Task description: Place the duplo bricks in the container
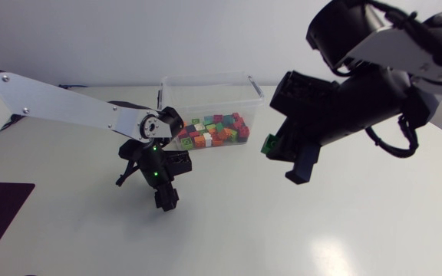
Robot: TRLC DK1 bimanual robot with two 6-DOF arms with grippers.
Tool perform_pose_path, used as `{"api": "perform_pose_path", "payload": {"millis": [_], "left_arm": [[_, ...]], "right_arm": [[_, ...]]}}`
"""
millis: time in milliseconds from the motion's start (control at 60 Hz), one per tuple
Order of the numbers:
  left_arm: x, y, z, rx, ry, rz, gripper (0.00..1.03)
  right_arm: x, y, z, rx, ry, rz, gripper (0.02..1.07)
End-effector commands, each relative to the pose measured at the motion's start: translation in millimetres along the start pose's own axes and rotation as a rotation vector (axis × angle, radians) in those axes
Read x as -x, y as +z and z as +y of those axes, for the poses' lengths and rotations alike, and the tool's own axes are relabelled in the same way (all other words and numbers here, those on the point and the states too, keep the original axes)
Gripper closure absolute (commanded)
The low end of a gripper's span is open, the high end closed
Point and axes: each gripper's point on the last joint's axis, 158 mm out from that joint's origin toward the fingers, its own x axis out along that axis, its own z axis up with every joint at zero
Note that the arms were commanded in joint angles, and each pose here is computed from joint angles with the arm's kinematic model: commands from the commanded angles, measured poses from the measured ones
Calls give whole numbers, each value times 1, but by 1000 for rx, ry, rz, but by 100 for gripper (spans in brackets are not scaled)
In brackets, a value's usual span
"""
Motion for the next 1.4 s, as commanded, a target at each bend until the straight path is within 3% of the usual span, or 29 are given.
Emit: {"api": "perform_pose_path", "payload": {"millis": [0,150,250,383,450,633,850,1200,1383], "left_arm": [[-11,2,-1,22,-16,12,70],[-16,-3,-2,52,-17,40,80],[-10,-6,2,58,12,46,81],[21,-4,5,61,50,3,81],[53,6,7,52,99,-68,81],[126,31,21,81,163,-259,81],[175,50,42,141,192,-417,81],[225,78,99,286,265,-630,80],[228,90,116,298,265,-659,79]], "right_arm": [[20,13,-13,-22,-41,-42,83],[33,32,-30,-51,-88,-104,83],[32,39,-35,-66,-103,-129,83],[33,45,-53,-106,-143,-165,83],[31,49,-67,-136,-167,-185,84],[11,63,-94,-210,-198,-238,84],[-20,83,-118,-275,-201,-294,84],[-73,103,-162,-348,-219,-356,84],[-89,112,-185,-395,-221,-389,84]]}}
